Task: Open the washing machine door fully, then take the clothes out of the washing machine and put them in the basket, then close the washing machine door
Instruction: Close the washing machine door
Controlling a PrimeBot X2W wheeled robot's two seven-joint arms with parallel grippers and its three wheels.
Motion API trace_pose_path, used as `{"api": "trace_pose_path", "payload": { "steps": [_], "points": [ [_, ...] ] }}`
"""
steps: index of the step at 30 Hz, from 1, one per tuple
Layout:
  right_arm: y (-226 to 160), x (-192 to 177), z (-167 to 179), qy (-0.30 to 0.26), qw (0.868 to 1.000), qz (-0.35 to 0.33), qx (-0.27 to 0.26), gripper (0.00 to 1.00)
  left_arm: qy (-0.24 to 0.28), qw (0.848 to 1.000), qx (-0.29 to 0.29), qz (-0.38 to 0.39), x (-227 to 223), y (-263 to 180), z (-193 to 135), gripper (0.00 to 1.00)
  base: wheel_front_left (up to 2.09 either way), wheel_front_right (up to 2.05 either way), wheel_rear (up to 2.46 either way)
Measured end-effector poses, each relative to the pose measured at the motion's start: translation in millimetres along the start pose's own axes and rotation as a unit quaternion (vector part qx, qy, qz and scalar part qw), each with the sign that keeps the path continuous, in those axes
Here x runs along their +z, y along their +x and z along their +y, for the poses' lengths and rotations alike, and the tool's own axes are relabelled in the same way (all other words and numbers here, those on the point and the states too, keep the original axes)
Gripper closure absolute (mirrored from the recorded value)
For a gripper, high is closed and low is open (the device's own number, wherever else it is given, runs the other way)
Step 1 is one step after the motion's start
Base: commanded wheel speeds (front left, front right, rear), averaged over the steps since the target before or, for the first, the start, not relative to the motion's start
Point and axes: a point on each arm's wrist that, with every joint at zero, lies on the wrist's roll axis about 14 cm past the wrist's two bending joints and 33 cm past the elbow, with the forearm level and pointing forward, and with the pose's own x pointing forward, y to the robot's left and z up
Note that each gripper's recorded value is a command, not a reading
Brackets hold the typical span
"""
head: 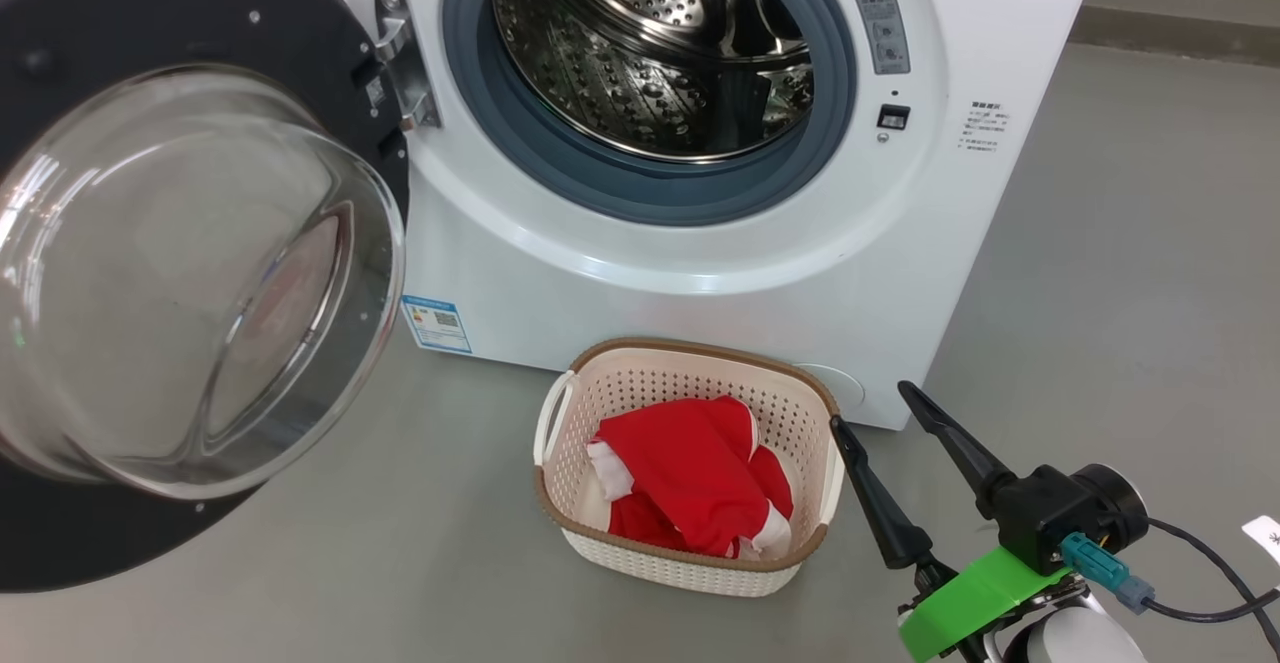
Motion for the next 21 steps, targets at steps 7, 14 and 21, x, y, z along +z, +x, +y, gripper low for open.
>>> {"api": "trace_pose_path", "payload": {
  "steps": [7,14,21],
  "points": [
    [-3,-4,-7,0.001,1.0,0.006,-0.008,0.0,0.01,1.0,-0.007,0.027,-8,6,-3,1.0,0.0,0.0,0.0],
    [-1,-5,-7,0.004,1.0,0.006,-0.007,0.0,0.012,0.998,-0.02,0.057,-13,6,-4,1.0,0.0,0.0,0.0],
    [3,-3,-5,0.014,1.0,0.003,-0.005,0.0,0.024,0.995,-0.047,0.087,-16,2,-12,1.0,0.0,0.0,0.0]
  ]
}}
